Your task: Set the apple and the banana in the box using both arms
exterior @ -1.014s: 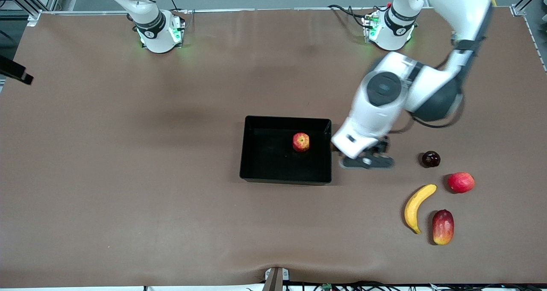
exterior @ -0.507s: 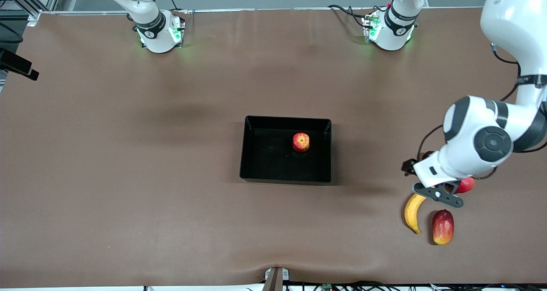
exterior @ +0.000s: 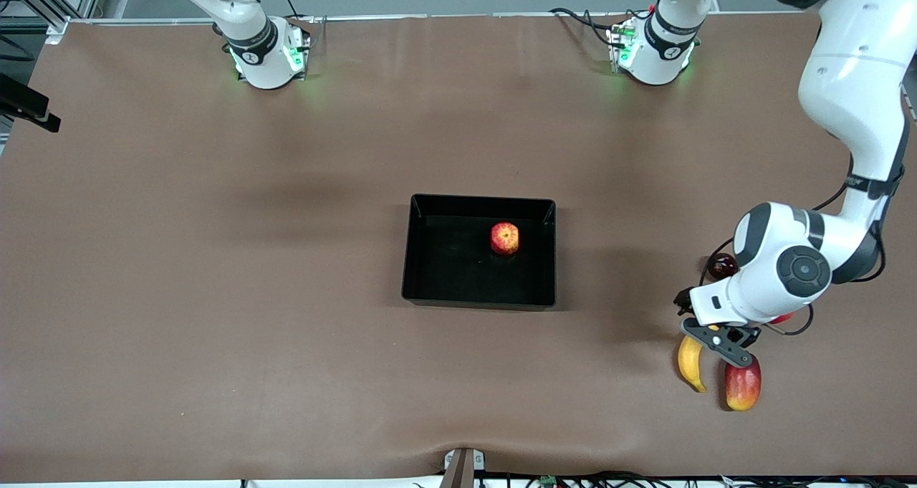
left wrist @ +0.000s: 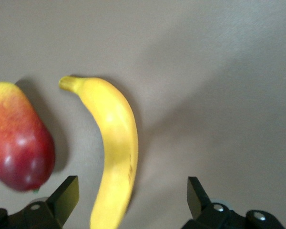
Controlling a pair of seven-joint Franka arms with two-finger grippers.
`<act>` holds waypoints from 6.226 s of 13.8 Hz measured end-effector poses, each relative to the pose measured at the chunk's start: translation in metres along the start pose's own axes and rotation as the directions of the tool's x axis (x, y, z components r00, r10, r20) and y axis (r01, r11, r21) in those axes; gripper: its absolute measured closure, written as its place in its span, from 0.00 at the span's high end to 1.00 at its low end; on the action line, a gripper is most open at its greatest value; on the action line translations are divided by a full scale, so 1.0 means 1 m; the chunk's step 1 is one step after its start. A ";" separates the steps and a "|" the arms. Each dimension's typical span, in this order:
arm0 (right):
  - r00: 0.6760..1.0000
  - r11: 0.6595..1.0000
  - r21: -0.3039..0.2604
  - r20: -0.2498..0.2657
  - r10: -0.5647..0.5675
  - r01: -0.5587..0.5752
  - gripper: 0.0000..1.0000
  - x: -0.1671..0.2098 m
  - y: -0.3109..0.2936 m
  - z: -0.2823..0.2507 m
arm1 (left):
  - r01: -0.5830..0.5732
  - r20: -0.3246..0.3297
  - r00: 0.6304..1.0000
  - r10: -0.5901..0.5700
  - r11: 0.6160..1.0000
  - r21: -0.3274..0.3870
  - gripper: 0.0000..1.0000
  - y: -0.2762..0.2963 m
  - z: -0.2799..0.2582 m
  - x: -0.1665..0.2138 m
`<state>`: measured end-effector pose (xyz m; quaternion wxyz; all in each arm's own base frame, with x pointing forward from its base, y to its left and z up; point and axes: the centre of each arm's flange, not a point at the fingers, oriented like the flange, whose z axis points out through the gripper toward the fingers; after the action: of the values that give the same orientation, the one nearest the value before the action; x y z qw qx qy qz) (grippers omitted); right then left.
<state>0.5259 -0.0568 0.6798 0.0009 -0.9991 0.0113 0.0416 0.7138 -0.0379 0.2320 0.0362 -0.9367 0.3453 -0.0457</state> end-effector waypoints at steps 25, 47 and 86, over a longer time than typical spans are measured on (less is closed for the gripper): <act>0.999 0.999 0.040 -0.032 -0.003 0.005 1.00 0.007 -0.001 0.006 | 0.396 0.040 0.918 -0.394 0.905 -0.158 0.35 0.276 -0.134 0.152; 0.999 0.998 0.039 -0.011 -0.041 0.041 1.00 0.012 -0.019 0.020 | 0.348 -0.070 0.933 -0.354 0.934 -0.086 0.35 0.500 -0.017 0.184; 1.000 0.999 0.042 0.003 -0.031 0.031 1.00 0.011 -0.013 0.025 | 0.708 0.044 0.700 -0.713 0.701 0.089 1.00 0.091 -0.414 -0.026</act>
<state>0.5347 -0.0437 0.6536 0.0225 -0.9988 -0.0032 0.0429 0.5895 -0.1050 0.6328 0.0591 -0.9967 -0.0457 -0.0323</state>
